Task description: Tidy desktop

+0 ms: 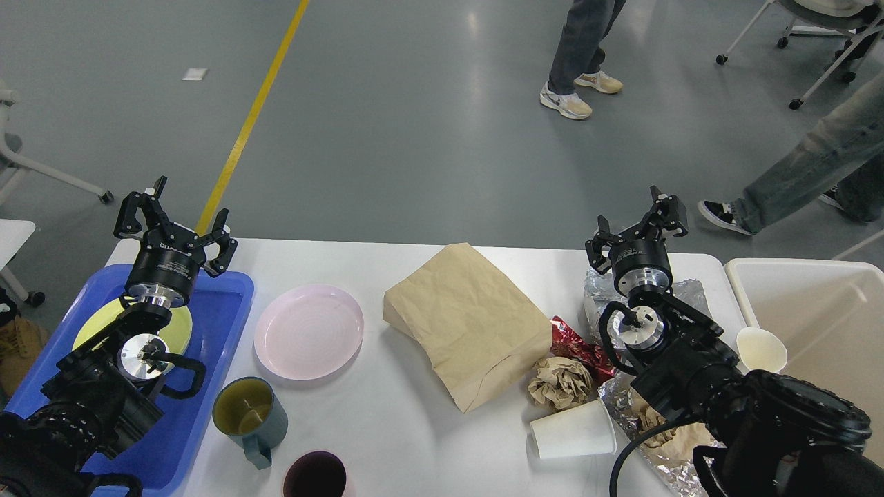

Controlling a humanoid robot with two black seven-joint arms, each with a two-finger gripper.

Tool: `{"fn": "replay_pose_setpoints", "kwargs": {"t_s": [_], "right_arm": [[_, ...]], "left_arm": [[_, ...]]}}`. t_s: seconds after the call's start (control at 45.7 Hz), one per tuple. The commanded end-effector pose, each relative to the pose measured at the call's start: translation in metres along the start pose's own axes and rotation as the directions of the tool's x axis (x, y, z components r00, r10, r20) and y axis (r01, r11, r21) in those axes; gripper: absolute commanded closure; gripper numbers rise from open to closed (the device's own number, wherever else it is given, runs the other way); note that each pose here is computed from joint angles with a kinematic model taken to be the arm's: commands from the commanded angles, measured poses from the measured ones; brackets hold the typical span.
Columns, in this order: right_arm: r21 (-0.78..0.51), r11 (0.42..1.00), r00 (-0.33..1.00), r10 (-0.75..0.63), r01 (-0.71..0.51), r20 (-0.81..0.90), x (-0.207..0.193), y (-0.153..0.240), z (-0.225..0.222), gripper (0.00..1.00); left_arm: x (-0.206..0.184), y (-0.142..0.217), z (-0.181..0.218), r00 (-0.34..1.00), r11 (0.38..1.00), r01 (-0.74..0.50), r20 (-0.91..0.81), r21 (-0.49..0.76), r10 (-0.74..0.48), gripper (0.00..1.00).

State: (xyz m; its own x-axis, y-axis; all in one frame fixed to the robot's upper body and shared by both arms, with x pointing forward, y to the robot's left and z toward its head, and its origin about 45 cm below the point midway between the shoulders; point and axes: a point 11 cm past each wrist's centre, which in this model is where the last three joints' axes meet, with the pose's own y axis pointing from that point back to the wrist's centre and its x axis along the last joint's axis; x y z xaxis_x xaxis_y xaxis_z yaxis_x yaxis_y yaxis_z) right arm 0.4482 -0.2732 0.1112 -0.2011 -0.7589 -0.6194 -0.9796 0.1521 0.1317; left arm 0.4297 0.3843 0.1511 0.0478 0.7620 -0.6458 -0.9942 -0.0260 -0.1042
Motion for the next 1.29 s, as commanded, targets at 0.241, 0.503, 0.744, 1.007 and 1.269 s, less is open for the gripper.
{"fn": "replay_pose_setpoints", "kwargs": {"t_s": [0.241,0.503,0.744,1.007,1.269], "right_arm": [[0.000,1.000,1.000,-0.001,0.001,0.002,0.000,0.000,0.000,0.00],[0.000,1.000,1.000,-0.001,0.001,0.000,0.000,0.000,0.000,0.00],[0.001,1.000,1.000,0.001,-0.001,0.000,0.000,0.000,0.000,0.00],[0.000,1.000,1.000,-0.002,0.002,0.001,0.000,0.000,0.000,0.00],[-0.002,1.000,1.000,-0.002,0.002,0.001,0.000,0.000,0.000,0.00]], "left_arm": [[0.000,0.000,0.000,1.000,1.000,-0.010,-0.015,-0.017,0.010,0.01],[0.000,-0.001,-0.001,1.000,1.000,-0.015,-0.015,-0.016,0.015,0.01],[0.003,-0.006,0.007,0.997,0.999,-0.041,0.063,0.013,0.040,0.01],[-0.032,-0.069,0.130,0.845,1.000,0.000,0.534,-0.023,0.012,0.01],[-0.106,-0.107,0.144,0.328,0.939,0.086,0.880,0.334,-0.343,0.01]]}}
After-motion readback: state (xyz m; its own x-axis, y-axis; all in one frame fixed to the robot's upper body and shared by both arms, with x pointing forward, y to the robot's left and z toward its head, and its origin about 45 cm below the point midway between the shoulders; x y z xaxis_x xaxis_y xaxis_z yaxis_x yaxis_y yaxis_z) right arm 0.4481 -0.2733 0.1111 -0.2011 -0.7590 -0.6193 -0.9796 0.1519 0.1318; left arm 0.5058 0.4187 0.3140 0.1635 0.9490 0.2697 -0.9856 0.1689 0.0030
